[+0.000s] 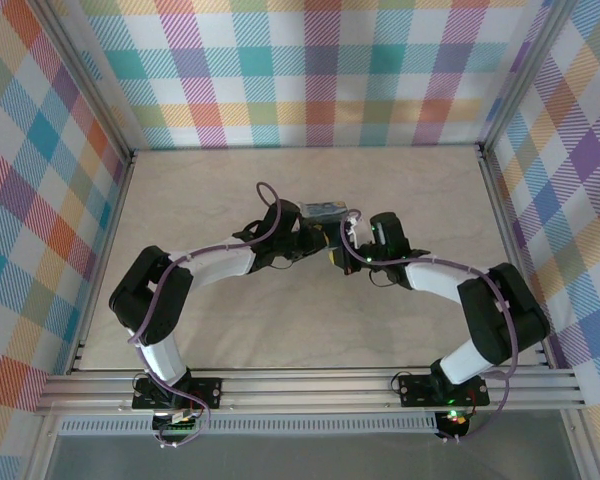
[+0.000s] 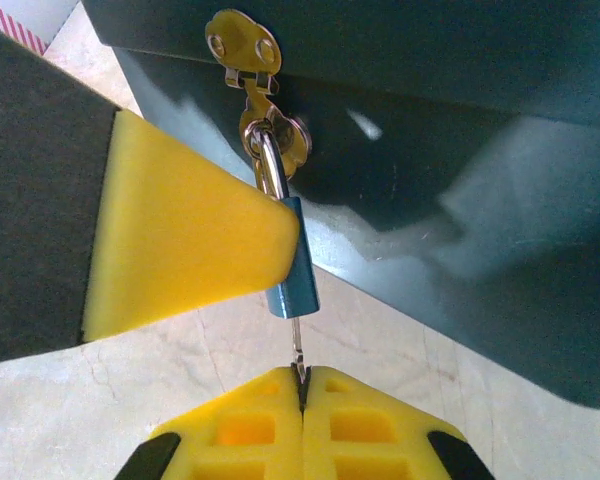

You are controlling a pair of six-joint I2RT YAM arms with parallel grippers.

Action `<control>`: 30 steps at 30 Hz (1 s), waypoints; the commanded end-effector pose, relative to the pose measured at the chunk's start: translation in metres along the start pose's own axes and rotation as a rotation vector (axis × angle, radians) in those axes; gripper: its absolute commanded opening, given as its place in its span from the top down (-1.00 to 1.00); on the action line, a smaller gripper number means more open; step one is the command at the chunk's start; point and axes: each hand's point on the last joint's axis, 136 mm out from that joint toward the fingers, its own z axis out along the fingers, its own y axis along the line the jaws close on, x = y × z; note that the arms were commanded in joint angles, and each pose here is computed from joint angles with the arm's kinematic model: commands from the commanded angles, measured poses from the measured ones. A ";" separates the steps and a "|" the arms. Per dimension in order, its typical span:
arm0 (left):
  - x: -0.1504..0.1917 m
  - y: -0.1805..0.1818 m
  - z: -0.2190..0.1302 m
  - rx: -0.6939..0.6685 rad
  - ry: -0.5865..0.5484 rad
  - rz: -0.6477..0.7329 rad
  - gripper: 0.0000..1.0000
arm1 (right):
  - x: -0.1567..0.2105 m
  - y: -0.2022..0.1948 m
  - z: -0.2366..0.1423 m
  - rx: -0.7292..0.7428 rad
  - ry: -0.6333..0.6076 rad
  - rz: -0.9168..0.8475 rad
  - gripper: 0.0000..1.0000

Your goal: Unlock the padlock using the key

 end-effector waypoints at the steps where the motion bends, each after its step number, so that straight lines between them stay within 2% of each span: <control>1: 0.031 -0.017 0.004 0.062 0.114 0.025 0.73 | -0.090 0.058 -0.013 -0.192 -0.251 -0.214 1.00; 7: 0.031 -0.017 0.005 0.062 0.113 0.022 0.72 | -0.092 0.060 -0.014 -0.198 -0.253 -0.218 1.00; 16: 0.026 -0.018 0.006 0.057 0.094 0.023 0.72 | -0.056 0.053 -0.016 -0.193 -0.188 -0.154 1.00; 20: 0.027 -0.019 0.007 0.061 0.099 0.024 0.72 | -0.052 0.053 -0.019 -0.200 -0.193 -0.138 1.00; 30: 0.028 -0.021 0.005 0.070 0.105 0.025 0.73 | -0.085 0.056 -0.022 -0.195 -0.277 -0.187 1.00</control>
